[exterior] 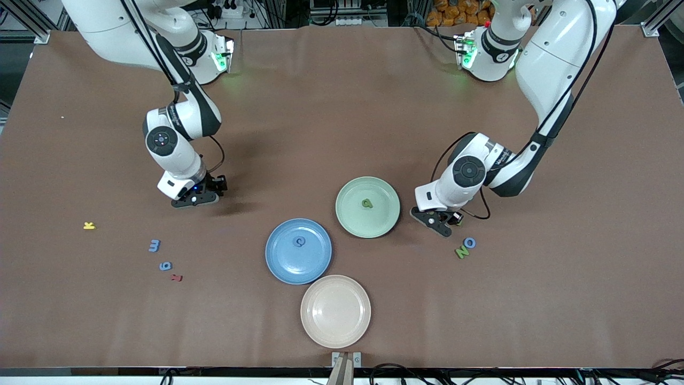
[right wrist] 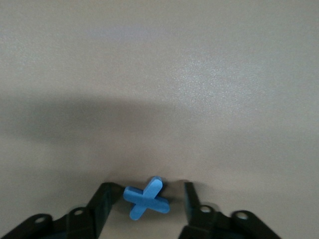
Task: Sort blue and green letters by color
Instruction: 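Grasp the blue x with the right gripper while the left grasps u, then drop the blue x on the blue plate while the left drops u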
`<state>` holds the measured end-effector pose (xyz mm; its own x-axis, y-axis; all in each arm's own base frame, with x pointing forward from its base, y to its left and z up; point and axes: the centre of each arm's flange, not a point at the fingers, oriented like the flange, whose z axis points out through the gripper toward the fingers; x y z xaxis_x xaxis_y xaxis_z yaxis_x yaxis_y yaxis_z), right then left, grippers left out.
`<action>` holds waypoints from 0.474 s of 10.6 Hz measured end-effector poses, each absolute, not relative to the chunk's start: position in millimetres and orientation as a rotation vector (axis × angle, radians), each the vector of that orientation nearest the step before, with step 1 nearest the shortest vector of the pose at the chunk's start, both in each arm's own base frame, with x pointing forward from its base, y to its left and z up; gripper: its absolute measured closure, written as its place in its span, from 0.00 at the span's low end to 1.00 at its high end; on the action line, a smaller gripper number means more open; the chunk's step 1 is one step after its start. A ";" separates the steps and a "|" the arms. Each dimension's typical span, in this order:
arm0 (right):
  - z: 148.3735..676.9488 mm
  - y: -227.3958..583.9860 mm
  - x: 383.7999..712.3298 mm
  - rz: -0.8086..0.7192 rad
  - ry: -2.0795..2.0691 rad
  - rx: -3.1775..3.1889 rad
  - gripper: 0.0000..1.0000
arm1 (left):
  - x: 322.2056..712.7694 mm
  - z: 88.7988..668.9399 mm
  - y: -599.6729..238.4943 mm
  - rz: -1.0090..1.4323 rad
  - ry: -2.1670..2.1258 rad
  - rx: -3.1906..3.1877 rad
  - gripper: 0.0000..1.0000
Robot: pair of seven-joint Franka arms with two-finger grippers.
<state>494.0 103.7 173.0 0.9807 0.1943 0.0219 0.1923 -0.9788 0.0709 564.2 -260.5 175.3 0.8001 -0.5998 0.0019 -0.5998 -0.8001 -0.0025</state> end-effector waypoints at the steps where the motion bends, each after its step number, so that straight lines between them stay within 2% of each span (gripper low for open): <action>1: 174.3 105.3 494.3 0.051 0.303 3.060 0.50 | 564.9 177.0 -261.5 -0.010 0.994 -2.979 0.60; 2: 176.0 106.7 494.5 0.056 0.306 3.061 0.62 | 564.7 177.7 -263.0 -0.013 0.997 -2.979 0.74; 3: 177.2 105.9 494.8 0.059 0.303 3.061 0.66 | 564.6 177.8 -263.5 -0.013 0.989 -2.982 0.74; 5: 176.8 104.1 494.9 0.057 0.295 3.061 0.66 | 566.1 181.2 -267.9 -0.035 0.936 -3.006 0.74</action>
<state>494.9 104.1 176.8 0.9810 0.1918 0.0308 0.1894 -0.9795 0.0688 566.1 -267.9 181.2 0.8230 -0.5675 0.0231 -0.5677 -0.8232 -0.0004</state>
